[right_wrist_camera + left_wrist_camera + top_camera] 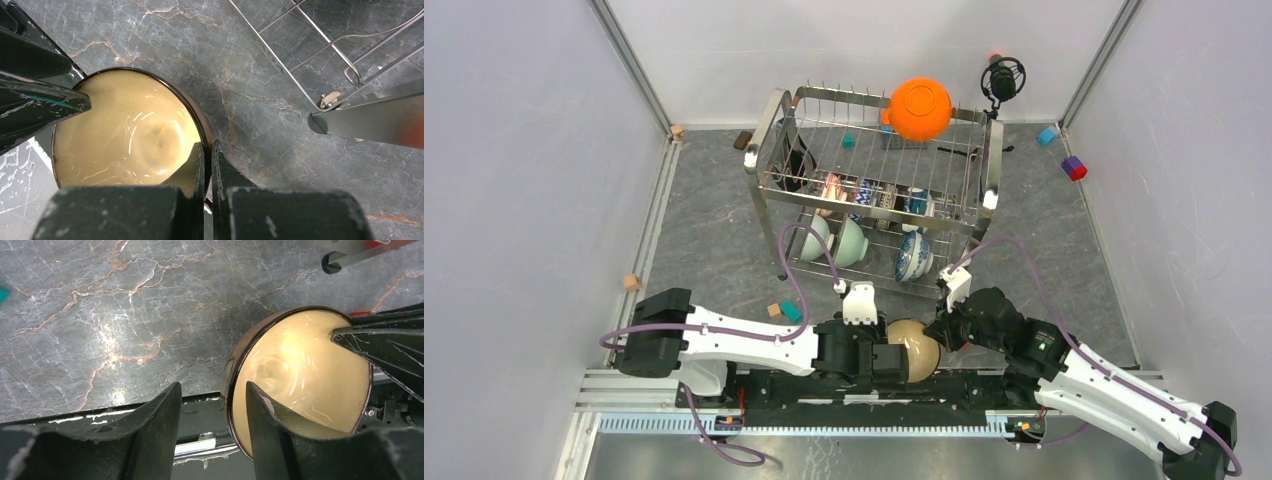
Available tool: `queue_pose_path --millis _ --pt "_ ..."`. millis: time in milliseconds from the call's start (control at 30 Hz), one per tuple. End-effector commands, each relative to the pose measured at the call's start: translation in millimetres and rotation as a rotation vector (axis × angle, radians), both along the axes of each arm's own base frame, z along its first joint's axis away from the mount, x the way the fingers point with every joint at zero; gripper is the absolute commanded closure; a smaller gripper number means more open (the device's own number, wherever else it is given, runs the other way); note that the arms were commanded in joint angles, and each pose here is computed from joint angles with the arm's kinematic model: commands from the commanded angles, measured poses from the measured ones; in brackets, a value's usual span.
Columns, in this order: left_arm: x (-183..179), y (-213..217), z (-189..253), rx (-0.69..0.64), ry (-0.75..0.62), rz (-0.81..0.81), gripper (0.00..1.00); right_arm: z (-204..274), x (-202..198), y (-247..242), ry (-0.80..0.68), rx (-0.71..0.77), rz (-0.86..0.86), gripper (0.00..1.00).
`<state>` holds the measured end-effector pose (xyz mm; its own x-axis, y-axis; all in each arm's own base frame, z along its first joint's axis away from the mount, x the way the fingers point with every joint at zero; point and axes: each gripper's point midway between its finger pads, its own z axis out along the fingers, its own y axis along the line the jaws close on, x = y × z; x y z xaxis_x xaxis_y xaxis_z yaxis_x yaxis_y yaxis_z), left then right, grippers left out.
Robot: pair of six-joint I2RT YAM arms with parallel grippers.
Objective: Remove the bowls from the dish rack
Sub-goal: Place the bowl at the corner of the board.
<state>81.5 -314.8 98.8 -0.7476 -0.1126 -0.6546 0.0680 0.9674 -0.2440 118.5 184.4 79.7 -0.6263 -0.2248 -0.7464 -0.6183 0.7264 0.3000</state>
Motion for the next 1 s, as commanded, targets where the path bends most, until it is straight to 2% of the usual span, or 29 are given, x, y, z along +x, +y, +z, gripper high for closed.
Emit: queue_pose_path --millis 0,167,400,567,667,833,967 --pt "4 -4 5 0.028 -0.007 -0.018 0.44 33 20 14 -0.035 0.14 -0.105 1.0" --pt "5 -8 -3 0.059 -0.001 -0.055 0.52 35 21 15 -0.035 0.147 -0.106 1.0" --pt "2 -10 -14 0.087 0.015 -0.086 0.55 33 19 16 -0.03 0.152 -0.103 1.0" --pt "2 -13 -17 0.094 0.016 -0.103 0.61 32 18 17 -0.024 0.157 -0.098 1.0" --pt "2 -12 -18 0.096 0.014 -0.106 0.71 33 17 18 -0.023 0.164 -0.091 1.0" --pt "2 -10 -17 0.08 0.012 -0.111 0.96 33 17 18 -0.027 0.171 -0.089 1.0" --pt "3 -7 -16 0.065 0.008 -0.106 0.98 33 12 21 -0.015 0.185 -0.067 0.97"
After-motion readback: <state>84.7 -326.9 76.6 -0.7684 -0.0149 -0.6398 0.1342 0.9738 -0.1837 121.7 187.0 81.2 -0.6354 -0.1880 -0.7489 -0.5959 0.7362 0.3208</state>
